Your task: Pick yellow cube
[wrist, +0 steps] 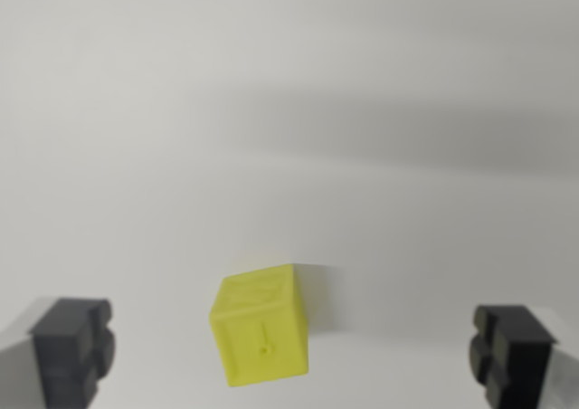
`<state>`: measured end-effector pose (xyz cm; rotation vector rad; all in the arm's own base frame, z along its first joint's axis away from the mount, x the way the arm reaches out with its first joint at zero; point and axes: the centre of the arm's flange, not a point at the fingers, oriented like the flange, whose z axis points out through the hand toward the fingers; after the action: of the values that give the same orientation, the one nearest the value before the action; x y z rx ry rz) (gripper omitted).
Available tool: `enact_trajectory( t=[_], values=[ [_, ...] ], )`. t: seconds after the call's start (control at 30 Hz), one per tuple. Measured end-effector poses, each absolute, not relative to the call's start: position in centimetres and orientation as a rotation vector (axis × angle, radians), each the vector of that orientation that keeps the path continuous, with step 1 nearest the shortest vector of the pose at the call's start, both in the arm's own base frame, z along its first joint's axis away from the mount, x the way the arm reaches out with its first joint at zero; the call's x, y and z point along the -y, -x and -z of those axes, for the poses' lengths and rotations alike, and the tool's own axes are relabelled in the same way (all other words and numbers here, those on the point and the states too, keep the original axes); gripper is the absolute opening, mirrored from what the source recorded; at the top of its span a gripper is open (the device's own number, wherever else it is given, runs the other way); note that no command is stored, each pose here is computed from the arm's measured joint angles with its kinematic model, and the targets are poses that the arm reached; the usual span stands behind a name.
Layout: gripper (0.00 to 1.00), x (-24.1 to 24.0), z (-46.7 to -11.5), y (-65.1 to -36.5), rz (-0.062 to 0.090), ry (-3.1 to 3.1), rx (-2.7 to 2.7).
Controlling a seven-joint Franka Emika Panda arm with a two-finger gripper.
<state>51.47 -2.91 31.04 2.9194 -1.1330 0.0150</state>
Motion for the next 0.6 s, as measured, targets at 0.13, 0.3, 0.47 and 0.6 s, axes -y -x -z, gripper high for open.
enact_trajectory(
  t=[0.13,0.3,0.47,0.6],
  values=[
    [1.00,2.8,-30.0,-50.7,-0.015,-2.930,1.107],
    [1.00,2.8,-28.8,-49.7,-0.013,-2.943,1.074],
    [1.00,2.7,-27.6,-48.7,-0.013,-2.956,1.041],
    [1.00,2.6,-26.6,-47.9,-0.011,-2.965,1.015]
  ],
)
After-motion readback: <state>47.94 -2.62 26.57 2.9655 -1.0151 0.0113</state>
